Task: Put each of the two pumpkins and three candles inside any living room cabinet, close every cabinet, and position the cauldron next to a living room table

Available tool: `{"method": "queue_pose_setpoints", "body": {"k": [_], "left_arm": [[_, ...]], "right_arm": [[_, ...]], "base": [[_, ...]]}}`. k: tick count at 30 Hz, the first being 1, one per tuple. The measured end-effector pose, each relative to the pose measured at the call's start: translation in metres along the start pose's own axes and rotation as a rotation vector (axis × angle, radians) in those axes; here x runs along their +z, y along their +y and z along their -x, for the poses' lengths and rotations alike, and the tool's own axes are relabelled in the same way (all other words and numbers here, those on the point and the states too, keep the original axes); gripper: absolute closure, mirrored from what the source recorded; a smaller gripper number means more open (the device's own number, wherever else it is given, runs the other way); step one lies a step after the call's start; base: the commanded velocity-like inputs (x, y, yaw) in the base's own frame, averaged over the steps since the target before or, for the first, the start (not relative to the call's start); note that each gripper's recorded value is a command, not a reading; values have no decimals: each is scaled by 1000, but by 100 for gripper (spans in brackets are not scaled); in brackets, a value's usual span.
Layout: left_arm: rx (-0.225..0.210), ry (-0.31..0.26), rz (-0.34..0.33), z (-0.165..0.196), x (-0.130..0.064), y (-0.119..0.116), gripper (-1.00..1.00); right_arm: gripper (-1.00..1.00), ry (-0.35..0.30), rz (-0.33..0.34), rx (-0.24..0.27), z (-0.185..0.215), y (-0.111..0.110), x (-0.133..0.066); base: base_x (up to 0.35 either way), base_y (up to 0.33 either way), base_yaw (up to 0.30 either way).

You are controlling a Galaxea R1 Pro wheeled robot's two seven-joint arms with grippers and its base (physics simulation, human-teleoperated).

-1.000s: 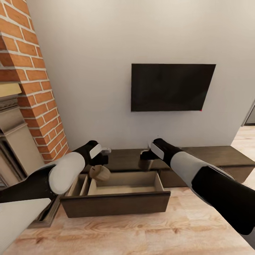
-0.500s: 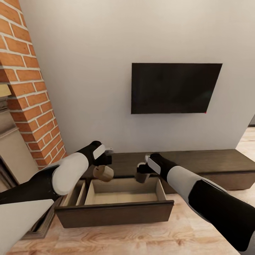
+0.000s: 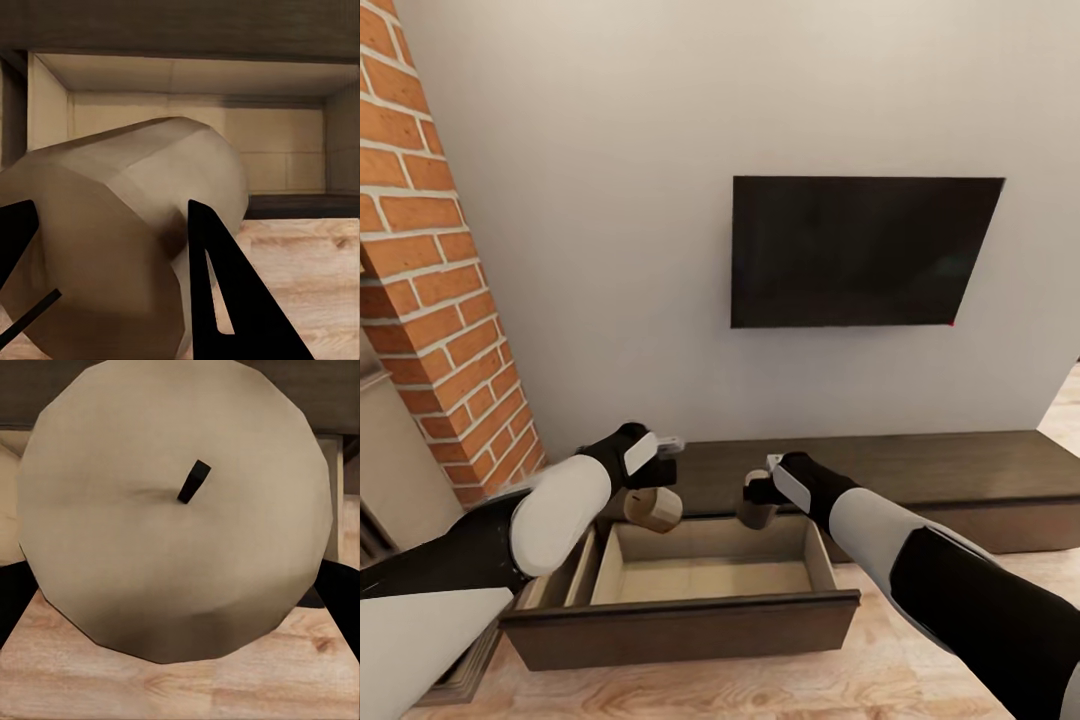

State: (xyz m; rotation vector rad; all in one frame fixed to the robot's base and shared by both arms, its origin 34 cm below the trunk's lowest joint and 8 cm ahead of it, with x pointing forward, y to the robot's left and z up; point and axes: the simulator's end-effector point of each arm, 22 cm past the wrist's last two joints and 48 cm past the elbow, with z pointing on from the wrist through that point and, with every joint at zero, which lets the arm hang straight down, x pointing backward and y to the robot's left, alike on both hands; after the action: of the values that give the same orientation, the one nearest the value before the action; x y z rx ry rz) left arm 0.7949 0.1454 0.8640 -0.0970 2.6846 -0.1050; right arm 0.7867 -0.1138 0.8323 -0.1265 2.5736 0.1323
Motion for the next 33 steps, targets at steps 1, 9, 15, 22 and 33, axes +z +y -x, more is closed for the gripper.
{"method": "queue_pose_setpoints", "body": {"k": [1, 9, 15, 22, 33], "left_arm": [[-3, 3, -2, -2, 1, 0, 100], [-10, 23, 3, -29, 19, 5, 100], [-13, 42, 5, -47, 29, 6, 100], [-15, 69, 8, -66, 38, 9, 100], [-23, 99, 22, -86, 47, 19, 100]], "right_arm": [[100, 0, 0, 0, -1, 0, 0], [100, 15, 3, 5, -17, 1, 7], [100, 72, 12, 14, -59, 4, 21], [100, 118, 16, 18, -93, 6, 30], [100, 63, 9, 24, -90, 1, 34]], "base": [[161, 0, 0], [149, 0, 0], [116, 0, 0], [17, 0, 0], [0, 0, 0]]}}
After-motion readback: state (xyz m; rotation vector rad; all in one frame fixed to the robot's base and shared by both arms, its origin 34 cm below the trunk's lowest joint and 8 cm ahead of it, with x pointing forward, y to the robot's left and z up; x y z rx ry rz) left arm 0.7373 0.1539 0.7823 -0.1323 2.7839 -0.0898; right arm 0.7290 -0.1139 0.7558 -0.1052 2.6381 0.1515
